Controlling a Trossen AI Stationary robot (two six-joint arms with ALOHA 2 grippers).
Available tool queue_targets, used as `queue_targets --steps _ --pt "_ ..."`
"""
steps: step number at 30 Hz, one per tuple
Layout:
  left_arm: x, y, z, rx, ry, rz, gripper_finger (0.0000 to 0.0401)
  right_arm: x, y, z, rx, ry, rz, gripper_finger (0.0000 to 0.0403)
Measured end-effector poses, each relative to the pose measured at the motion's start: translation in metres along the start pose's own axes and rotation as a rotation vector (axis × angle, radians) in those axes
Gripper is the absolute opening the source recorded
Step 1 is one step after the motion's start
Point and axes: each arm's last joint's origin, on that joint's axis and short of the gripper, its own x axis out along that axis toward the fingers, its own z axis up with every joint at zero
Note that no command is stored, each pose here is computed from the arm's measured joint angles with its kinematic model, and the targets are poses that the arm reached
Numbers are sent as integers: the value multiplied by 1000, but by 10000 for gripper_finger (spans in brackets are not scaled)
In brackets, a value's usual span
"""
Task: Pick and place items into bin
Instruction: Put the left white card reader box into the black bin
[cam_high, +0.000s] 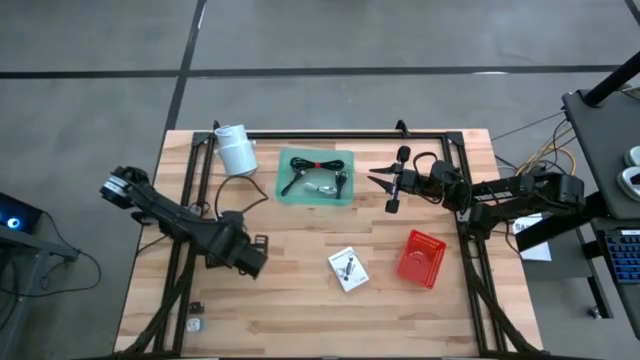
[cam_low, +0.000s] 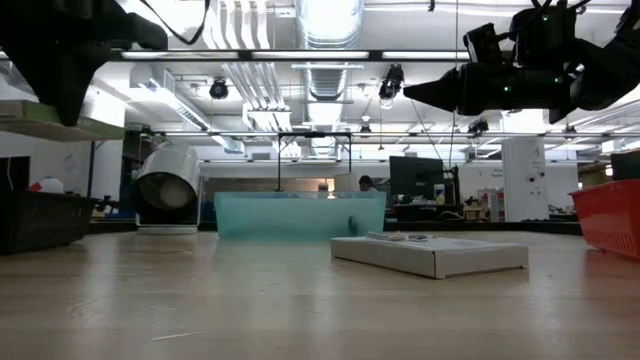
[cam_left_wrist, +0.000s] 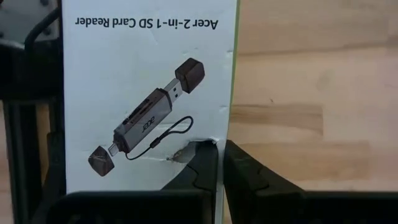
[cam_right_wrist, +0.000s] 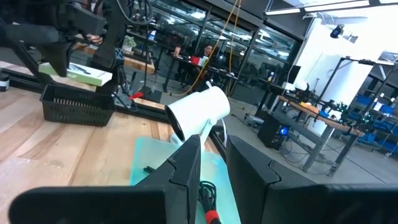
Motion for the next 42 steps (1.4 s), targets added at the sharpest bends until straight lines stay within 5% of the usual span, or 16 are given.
queue_targets --steps 15,42 --pt "33 16 4 -157 -37 71 0 0 0 0 -33 0 0 66" --pt "54 19 3 -170 -35 81 25 0 0 0 -35 0 0 66"
